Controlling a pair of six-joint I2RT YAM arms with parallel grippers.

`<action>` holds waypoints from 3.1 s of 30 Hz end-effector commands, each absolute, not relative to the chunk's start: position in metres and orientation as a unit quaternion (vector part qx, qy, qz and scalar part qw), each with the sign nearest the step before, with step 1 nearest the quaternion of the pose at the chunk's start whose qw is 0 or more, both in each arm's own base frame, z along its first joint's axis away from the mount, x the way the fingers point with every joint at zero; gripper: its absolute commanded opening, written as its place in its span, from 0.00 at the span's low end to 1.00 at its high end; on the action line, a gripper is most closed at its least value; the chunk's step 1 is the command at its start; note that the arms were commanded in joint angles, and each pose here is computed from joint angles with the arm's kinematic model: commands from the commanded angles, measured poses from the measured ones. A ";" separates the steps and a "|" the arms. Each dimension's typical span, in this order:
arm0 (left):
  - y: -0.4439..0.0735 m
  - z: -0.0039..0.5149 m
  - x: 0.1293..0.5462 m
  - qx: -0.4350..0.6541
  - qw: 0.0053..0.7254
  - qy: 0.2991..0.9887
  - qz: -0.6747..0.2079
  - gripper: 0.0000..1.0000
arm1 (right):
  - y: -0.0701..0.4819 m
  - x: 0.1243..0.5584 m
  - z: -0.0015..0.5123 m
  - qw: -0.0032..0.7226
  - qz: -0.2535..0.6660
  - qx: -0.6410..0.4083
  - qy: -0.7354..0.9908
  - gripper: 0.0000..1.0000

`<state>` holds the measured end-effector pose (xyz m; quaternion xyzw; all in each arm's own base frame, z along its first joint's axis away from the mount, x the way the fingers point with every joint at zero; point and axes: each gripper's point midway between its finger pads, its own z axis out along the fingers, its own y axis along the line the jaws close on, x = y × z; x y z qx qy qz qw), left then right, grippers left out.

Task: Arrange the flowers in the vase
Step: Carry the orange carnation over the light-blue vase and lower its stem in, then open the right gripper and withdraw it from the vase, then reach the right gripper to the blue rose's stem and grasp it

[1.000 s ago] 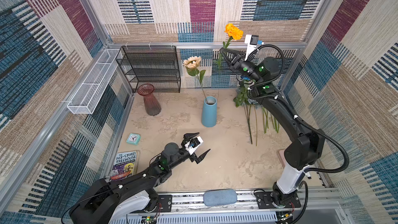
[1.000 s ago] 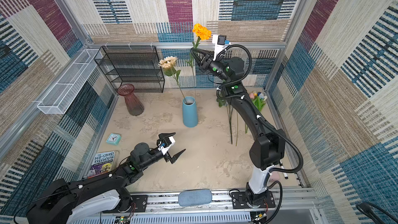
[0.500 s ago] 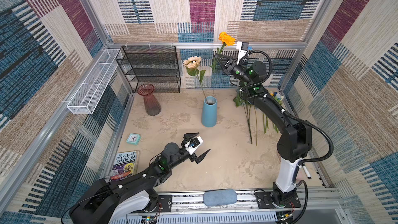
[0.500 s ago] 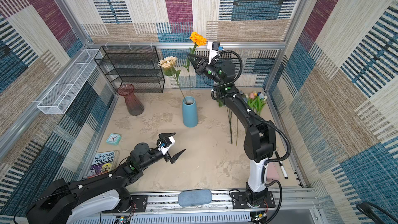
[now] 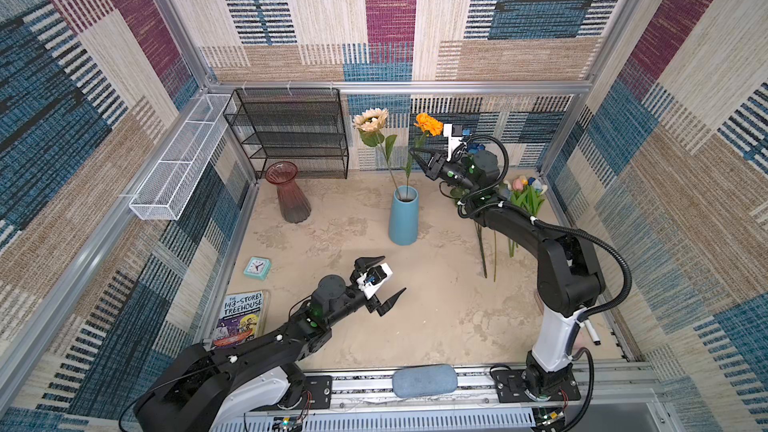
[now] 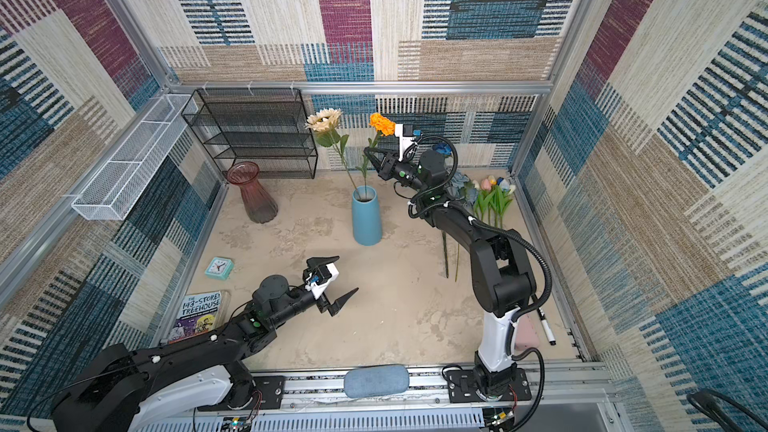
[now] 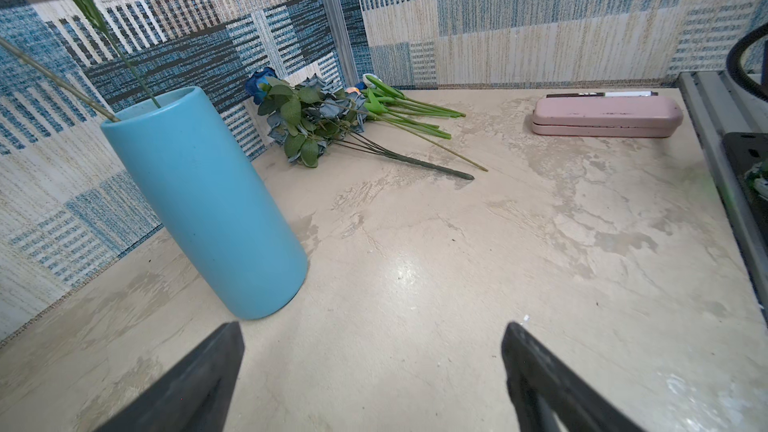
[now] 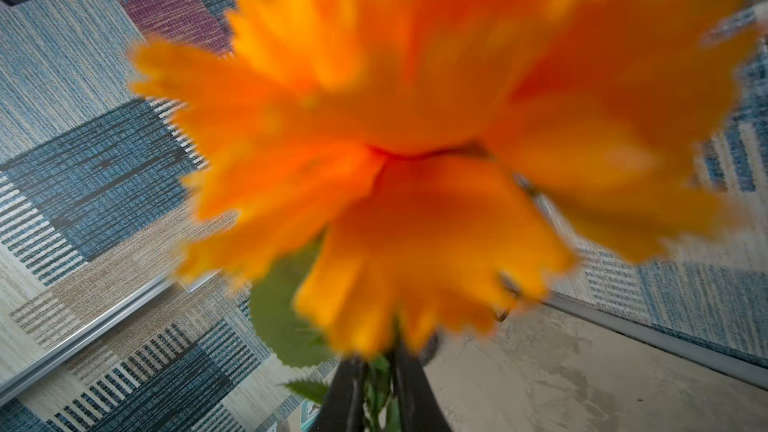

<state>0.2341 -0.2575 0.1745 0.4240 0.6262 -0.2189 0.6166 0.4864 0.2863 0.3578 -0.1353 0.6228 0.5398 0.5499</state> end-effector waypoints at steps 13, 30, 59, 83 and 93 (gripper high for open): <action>-0.261 0.184 0.232 0.425 0.626 0.613 -0.229 1.00 | 0.301 0.504 0.328 0.546 0.499 -0.149 0.656 0.29; -0.260 0.185 0.231 0.425 0.627 0.611 -0.229 1.00 | 0.275 0.482 0.325 0.556 0.430 -0.116 0.702 0.89; -0.259 0.187 0.230 0.423 0.634 0.606 -0.228 1.00 | 0.143 0.431 0.319 0.588 0.219 -0.037 0.778 0.43; -0.268 0.184 0.229 0.430 0.619 0.608 -0.248 1.00 | 0.002 0.493 0.104 0.410 0.091 0.074 0.905 0.37; -0.270 0.182 0.230 0.432 0.617 0.609 -0.249 1.00 | 0.011 0.506 0.078 0.384 0.106 0.053 0.916 0.33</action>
